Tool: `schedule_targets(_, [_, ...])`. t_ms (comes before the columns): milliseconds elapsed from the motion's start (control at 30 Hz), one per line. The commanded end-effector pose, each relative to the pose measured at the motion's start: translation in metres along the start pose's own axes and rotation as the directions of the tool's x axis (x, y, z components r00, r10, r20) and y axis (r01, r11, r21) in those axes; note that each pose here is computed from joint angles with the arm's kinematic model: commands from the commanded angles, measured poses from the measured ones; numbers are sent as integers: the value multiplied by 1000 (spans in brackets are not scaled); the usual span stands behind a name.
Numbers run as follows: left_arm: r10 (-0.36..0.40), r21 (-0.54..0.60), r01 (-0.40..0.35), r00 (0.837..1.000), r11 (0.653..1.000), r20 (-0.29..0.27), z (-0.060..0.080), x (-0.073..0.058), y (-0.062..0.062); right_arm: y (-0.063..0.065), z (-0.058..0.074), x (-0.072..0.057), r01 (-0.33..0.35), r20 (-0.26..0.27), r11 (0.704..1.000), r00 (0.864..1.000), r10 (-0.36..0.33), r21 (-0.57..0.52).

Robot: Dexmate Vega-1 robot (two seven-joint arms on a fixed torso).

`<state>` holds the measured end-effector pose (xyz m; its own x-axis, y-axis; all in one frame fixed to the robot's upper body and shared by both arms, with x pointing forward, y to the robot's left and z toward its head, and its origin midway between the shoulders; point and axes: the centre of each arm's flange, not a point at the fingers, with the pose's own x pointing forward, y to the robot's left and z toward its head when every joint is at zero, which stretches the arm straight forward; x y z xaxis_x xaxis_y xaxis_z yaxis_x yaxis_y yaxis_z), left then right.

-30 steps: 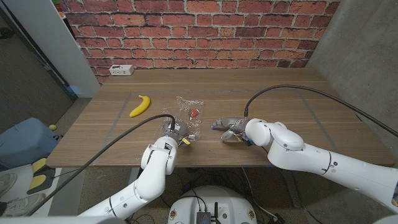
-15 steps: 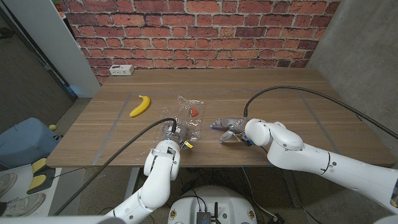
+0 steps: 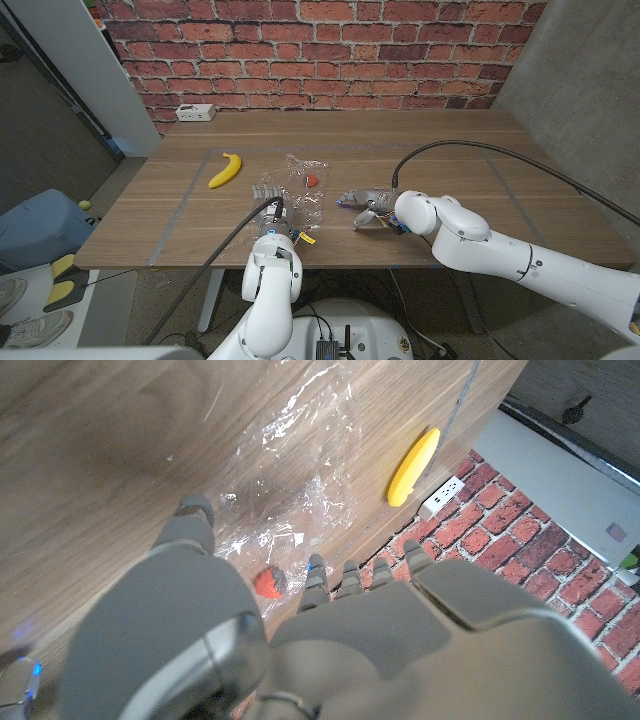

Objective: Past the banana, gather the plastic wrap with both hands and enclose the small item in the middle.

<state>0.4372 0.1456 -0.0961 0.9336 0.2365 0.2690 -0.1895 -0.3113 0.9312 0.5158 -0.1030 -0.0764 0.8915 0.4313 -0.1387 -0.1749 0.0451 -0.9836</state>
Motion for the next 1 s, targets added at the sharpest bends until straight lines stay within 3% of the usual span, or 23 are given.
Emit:
schedule_targets(33, [-69,54,76,990,996,-120,-7,14,-16,1,0,4,-10,10,1000,1000,10,11])
schedule_targets(200, [-94,51,100,989,994,-110,-10,25,-19,-1,1,6,-8,9,1000,1000,8,13])
schedule_targets(633, [-187,66,187,982,980,-6,-5,53,-24,-5,1,8,10,-4,1000,1000,-10,18])
schedule_targets(833, [-148,43,147,988,988,33,-2,62,-28,-7,1,11,10,-4,1000,1000,-10,17])
schedule_targets(1000, [-52,-11,53,996,999,71,-2,68,-32,-9,0,13,20,-5,1000,1000,-20,17])
